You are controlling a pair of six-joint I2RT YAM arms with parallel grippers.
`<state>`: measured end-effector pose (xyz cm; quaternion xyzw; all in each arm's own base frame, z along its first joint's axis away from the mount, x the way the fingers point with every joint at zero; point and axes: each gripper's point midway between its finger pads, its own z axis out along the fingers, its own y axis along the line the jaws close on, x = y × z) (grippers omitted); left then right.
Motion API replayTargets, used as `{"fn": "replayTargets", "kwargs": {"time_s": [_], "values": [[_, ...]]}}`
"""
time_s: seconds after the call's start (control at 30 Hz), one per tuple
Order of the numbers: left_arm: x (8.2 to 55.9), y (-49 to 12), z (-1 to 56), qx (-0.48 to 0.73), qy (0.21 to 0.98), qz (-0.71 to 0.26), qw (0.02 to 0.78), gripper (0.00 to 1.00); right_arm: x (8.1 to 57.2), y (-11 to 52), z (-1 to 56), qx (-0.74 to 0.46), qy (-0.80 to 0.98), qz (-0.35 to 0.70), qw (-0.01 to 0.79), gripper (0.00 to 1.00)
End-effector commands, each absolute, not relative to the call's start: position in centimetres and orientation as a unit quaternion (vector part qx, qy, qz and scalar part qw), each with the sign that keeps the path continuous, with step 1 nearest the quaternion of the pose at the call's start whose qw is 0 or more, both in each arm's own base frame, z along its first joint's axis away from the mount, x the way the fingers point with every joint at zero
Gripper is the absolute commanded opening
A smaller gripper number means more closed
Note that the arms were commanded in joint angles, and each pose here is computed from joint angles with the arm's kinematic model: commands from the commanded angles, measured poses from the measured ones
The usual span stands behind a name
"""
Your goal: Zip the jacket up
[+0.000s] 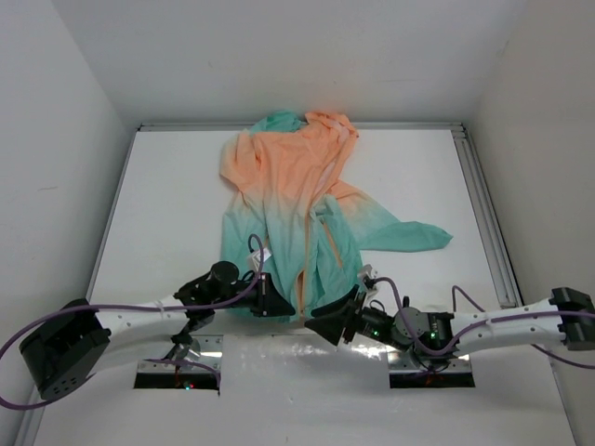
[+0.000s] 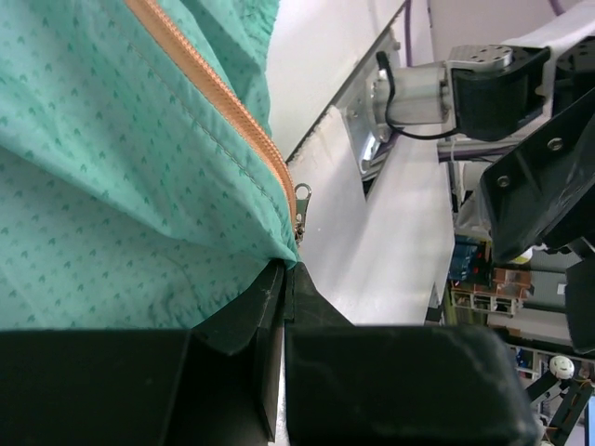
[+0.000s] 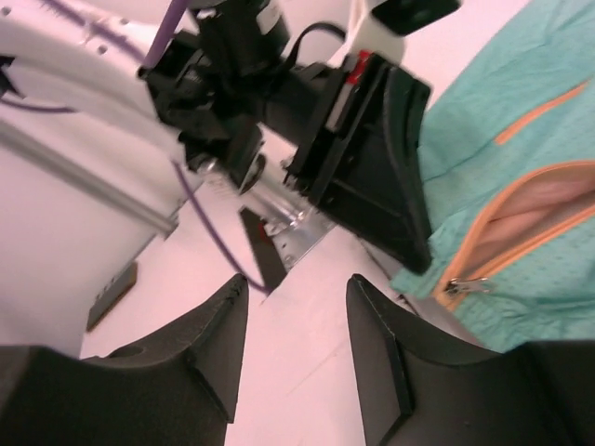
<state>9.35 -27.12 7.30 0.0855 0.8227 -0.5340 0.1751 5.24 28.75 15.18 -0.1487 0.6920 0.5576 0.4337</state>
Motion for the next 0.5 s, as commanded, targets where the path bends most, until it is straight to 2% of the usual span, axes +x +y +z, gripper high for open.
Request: {"fn": "replayTargets", "kwargs": {"time_s": [0.0, 0.2, 0.47], "values": [[9.6, -27.8, 9.7, 0.096, 0.79, -0.573, 0.195, 0.0, 1.8, 27.9, 10.3, -0.235, 0.702, 0.553, 0.382, 0.47], [9.3, -28.1, 11.0, 0.1, 0.772, -0.597, 0.196, 0.0, 3.2, 27.1, 8.4, -0.218, 0.721, 0.526, 0.395, 0.47], [8.6, -27.7, 11.8, 0.101, 0.752, -0.62, 0.201, 0.0, 5.1, 26.8, 8.6, -0.196, 0.722, 0.525, 0.406, 0.46]]}}
